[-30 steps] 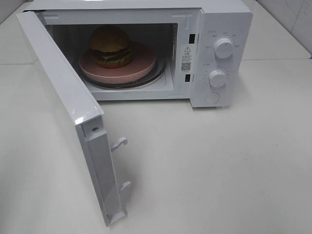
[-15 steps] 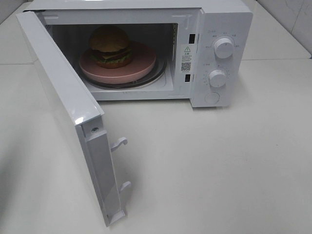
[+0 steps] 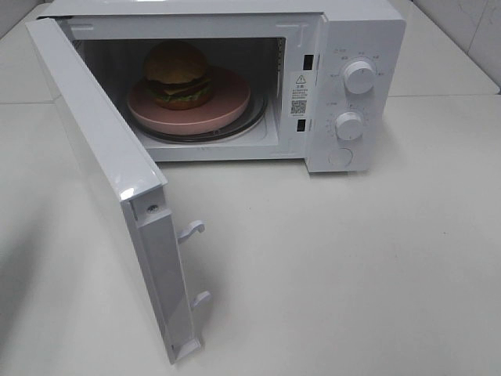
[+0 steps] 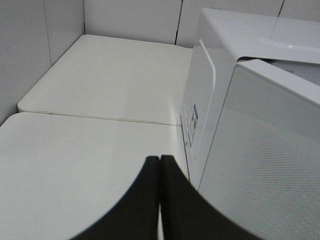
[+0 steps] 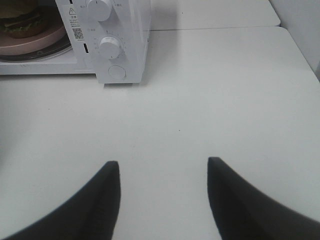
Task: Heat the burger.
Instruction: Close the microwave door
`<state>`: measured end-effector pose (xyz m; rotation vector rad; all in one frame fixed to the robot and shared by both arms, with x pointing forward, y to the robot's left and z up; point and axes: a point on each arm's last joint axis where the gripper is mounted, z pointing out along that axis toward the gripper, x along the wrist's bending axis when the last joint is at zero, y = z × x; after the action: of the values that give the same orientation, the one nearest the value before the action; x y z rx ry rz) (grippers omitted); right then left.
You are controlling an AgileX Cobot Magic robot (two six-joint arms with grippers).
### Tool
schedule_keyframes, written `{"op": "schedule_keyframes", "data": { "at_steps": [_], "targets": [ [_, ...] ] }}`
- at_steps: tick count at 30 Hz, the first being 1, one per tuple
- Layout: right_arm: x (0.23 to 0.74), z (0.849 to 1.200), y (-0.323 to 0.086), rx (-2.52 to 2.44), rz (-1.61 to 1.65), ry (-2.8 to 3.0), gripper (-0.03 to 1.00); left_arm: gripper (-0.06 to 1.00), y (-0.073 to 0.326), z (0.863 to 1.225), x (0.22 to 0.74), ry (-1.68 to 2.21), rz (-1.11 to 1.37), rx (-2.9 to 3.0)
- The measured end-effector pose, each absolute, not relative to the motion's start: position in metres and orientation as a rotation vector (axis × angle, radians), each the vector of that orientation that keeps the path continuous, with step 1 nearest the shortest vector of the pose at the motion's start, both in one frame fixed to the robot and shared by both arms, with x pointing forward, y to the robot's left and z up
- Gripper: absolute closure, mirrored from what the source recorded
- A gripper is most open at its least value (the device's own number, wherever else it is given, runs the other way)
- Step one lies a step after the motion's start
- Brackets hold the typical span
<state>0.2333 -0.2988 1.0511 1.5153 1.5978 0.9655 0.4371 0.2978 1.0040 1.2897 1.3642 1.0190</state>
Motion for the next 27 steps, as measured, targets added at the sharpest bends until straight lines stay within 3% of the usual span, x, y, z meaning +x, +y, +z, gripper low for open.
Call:
{"op": "schedule_keyframes", "data": {
  "at_steps": [13,27],
  "targets": [
    [0.233,1.051,-0.299,1.515,0.966,1.598,0.42,0.94,0.274,0.956,0.469,1.171,0.833,1.534],
    [0.233,1.051,-0.299,1.515,0.966,1.598,0.42,0.94,0.256,0.956,0.502,1.055,0.699,1.607]
  ]
}}
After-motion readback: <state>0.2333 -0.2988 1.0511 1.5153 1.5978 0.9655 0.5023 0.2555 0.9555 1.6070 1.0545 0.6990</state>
